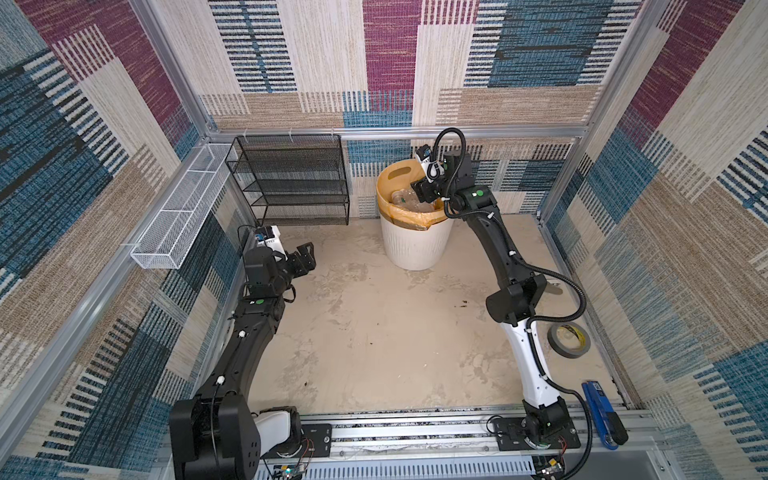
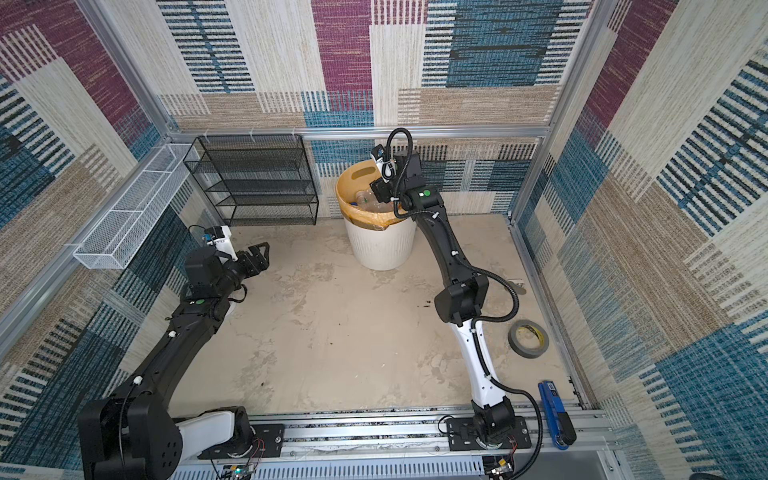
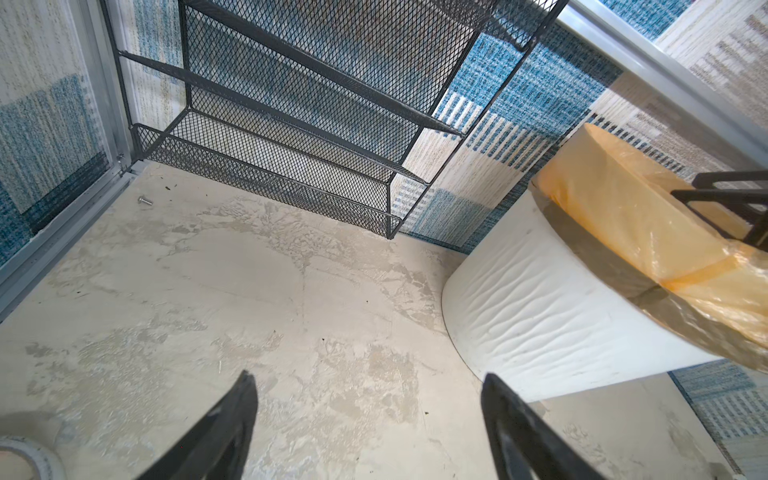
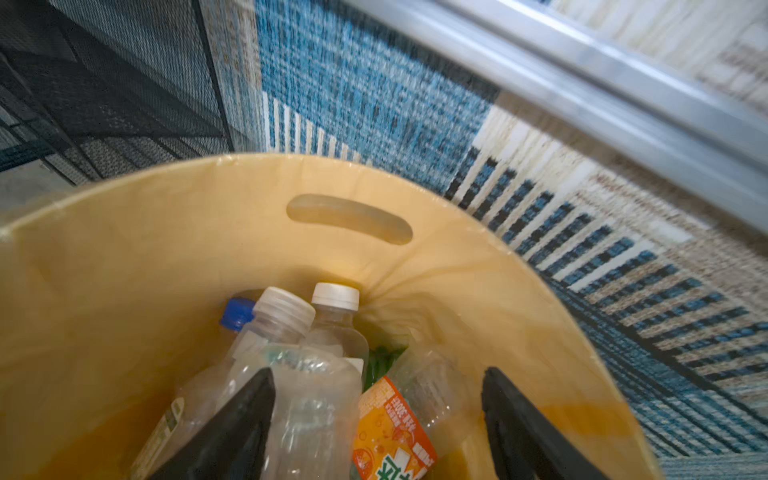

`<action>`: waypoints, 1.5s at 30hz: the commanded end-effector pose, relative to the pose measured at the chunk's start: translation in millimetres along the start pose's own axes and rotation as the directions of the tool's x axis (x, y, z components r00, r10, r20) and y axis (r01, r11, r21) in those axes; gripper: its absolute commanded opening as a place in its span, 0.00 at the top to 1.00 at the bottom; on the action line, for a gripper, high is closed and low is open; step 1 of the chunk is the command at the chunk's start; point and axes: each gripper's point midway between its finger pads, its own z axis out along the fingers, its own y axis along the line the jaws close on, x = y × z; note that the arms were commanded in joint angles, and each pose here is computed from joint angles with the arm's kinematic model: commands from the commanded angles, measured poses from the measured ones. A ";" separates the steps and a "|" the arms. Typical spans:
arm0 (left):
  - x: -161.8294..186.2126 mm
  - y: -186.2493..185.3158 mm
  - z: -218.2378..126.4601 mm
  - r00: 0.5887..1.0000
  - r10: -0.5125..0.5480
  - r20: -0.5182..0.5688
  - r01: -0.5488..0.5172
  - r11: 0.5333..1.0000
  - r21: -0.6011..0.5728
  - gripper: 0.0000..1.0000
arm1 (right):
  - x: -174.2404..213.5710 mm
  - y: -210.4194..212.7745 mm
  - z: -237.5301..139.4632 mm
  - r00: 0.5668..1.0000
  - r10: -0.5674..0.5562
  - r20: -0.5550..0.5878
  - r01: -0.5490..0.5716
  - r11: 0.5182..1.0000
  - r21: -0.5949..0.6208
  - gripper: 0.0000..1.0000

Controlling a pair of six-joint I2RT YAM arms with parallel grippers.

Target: Throw the plastic bottles in the bin

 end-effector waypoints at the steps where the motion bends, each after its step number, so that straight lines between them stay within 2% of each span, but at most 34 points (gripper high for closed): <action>1: -7.5 -3.4 -1.0 1.000 0.012 0.022 -0.012 1.000 0.010 0.15 | -39.9 -11.0 -18.4 0.993 0.010 0.120 -0.014 0.999 0.031 0.21; 7: 2.0 3.3 2.5 0.999 0.021 0.034 -0.021 1.000 0.001 0.15 | -90.0 -25.3 -60.9 0.967 0.031 0.251 -0.041 0.999 0.036 0.21; 10: 7.7 7.6 3.4 0.999 0.024 0.045 -0.024 1.000 -0.007 0.15 | -101.2 -34.1 -78.5 0.962 0.031 0.271 -0.045 0.998 0.046 0.21; 17: 17.9 30.0 -5.7 0.991 0.086 0.102 -0.075 0.992 -0.106 0.13 | -69.2 -61.7 -110.3 0.982 0.074 0.173 -0.090 0.993 0.083 0.19; 21: 31.7 47.7 -7.2 0.987 0.134 0.088 -0.116 0.976 -0.182 0.12 | -26.1 -93.1 -142.0 0.969 0.200 0.148 -0.219 0.967 0.128 0.18; 24: 46.1 62.9 -5.5 0.986 0.157 0.055 -0.140 0.961 -0.240 0.11 | 23.1 -115.1 -173.4 0.925 0.321 0.203 -0.356 0.920 0.166 0.17; 27: 60.1 76.7 -3.1 0.986 0.168 0.020 -0.155 0.945 -0.289 0.10 | 88.1 -133.1 -208.9 0.868 0.395 0.301 -0.475 0.837 0.272 0.15; 31: 78.4 90.4 -0.4 0.988 0.151 -0.023 -0.150 0.932 -0.330 0.09 | 193.5 -147.5 -246.1 0.806 0.464 0.368 -0.591 0.668 0.453 0.13; 34: 89.5 98.3 1.1 0.989 0.144 -0.043 -0.150 0.924 -0.351 0.08 | 249.0 -138.3 -260.7 0.818 0.455 0.352 -0.574 0.606 0.550 0.13; 37: 87.6 99.0 -0.4 0.984 0.172 -0.040 -0.175 0.918 -0.356 0.08 | 286.5 -129.1 -275.0 0.828 0.434 0.354 -0.556 0.556 0.619 0.12; 39: 90.2 100.8 -2.5 0.985 0.163 -0.063 -0.175 0.914 -0.367 0.08 | 305.4 -124.7 -276.5 0.823 0.457 0.337 -0.556 0.528 0.642 0.11; 42: 102.7 106.2 -4.8 0.982 0.163 -0.100 -0.189 0.903 -0.386 0.08 | 324.5 -115.8 -274.7 0.805 0.494 0.329 -0.575 0.514 0.637 0.08; 44: 114.2 109.2 -2.8 0.980 0.167 -0.108 -0.196 0.903 -0.383 0.08 | 329.4 -108.8 -271.3 0.802 0.492 0.338 -0.585 0.534 0.611 0.01; 45: 118.5 110.2 -0.8 0.980 0.170 -0.106 -0.198 0.904 -0.378 0.08 | 333.8 -105.6 -270.1 0.800 0.493 0.341 -0.589 0.537 0.604 0.01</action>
